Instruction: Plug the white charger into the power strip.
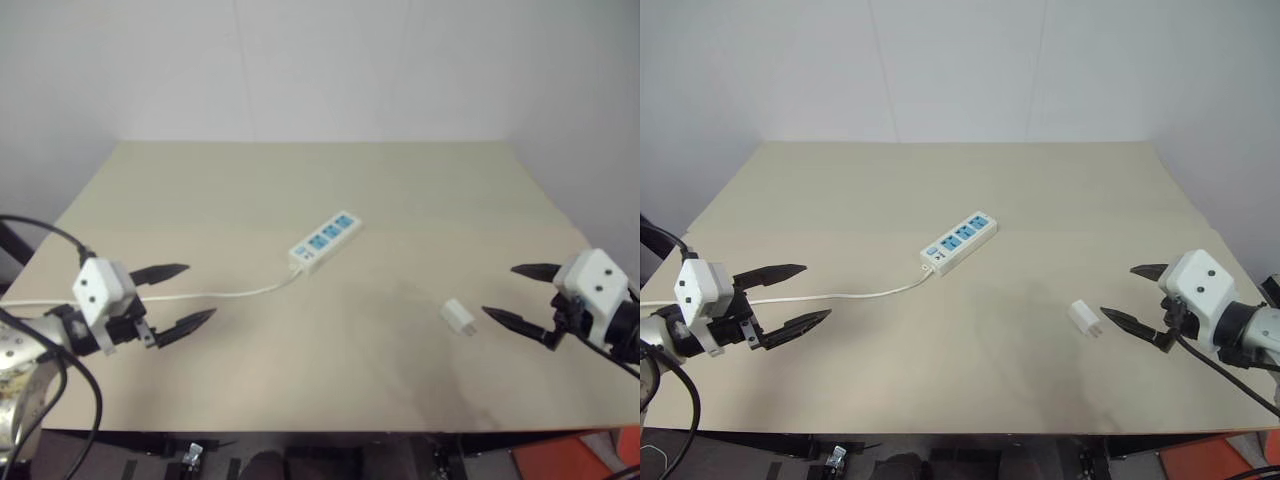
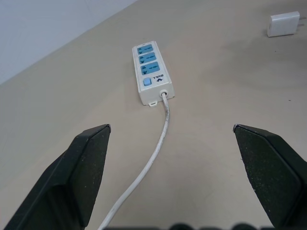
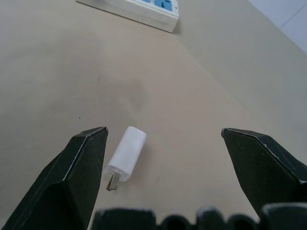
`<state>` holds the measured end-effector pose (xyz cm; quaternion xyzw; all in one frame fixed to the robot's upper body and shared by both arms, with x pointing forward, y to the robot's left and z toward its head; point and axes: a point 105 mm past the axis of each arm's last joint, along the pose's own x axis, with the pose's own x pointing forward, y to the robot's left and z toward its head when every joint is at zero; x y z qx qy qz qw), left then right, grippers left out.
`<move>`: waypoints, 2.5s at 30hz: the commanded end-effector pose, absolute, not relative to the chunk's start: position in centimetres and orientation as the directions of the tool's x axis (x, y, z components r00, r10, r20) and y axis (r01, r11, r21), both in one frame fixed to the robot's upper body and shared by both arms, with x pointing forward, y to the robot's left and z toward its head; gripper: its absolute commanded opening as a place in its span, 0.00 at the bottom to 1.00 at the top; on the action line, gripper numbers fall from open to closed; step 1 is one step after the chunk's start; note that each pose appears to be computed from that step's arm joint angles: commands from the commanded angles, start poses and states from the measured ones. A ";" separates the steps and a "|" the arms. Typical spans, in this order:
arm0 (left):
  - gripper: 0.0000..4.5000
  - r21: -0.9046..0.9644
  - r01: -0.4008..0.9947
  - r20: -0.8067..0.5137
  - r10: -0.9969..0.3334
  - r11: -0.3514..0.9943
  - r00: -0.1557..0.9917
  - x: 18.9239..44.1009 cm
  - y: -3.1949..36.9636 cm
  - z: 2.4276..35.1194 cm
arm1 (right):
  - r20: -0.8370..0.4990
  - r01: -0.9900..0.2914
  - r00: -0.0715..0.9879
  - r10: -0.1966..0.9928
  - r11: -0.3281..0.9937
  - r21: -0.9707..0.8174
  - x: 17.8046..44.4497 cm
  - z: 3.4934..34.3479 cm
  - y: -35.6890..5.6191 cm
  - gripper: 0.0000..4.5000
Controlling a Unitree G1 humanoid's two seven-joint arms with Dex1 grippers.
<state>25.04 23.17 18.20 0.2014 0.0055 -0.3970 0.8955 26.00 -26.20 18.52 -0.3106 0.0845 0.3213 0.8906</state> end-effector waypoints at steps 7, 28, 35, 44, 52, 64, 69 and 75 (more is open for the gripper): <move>1.00 0.388 0.706 -0.148 -0.715 0.593 0.683 24.7 23.0 19.1 | -0.313 -0.611 0.784 0.537 0.574 -0.545 26.0 19.7 -25.7 1.00; 1.00 0.174 0.776 -0.419 -0.667 0.607 0.616 34.7 18.3 12.8 | -0.252 -0.619 0.760 0.599 0.551 -0.559 27.4 20.2 -23.0 1.00; 1.00 0.157 0.788 -0.516 -0.631 0.596 0.580 38.0 15.4 9.1 | -0.243 -0.615 0.763 0.598 0.557 -0.558 27.2 20.2 -22.7 1.00; 0.43 0.134 0.766 -0.556 -0.593 0.629 0.583 39.4 15.0 7.1 | -0.233 -0.607 0.769 0.596 0.563 -0.561 26.8 20.3 -22.5 1.00; 0.01 0.098 0.865 -0.488 -0.733 0.492 0.473 36.9 14.1 8.2 | -0.235 -0.613 0.763 0.602 0.559 -0.559 26.9 20.2 -22.4 1.00; 0.33 0.103 0.963 -0.551 -0.792 0.249 0.264 26.7 18.6 9.2 | -0.241 -0.630 0.749 0.617 0.551 -0.547 27.0 19.8 -22.0 1.00; 0.70 0.155 0.924 -0.376 -0.844 0.349 0.382 27.4 18.2 12.1 | -0.243 -0.640 0.740 0.627 0.545 -0.542 27.3 19.6 -21.7 1.00; 1.00 0.172 0.914 -0.208 -0.894 0.367 0.398 28.6 15.2 13.7 | -0.228 -0.631 0.742 0.631 0.541 -0.556 27.5 19.9 -21.5 1.00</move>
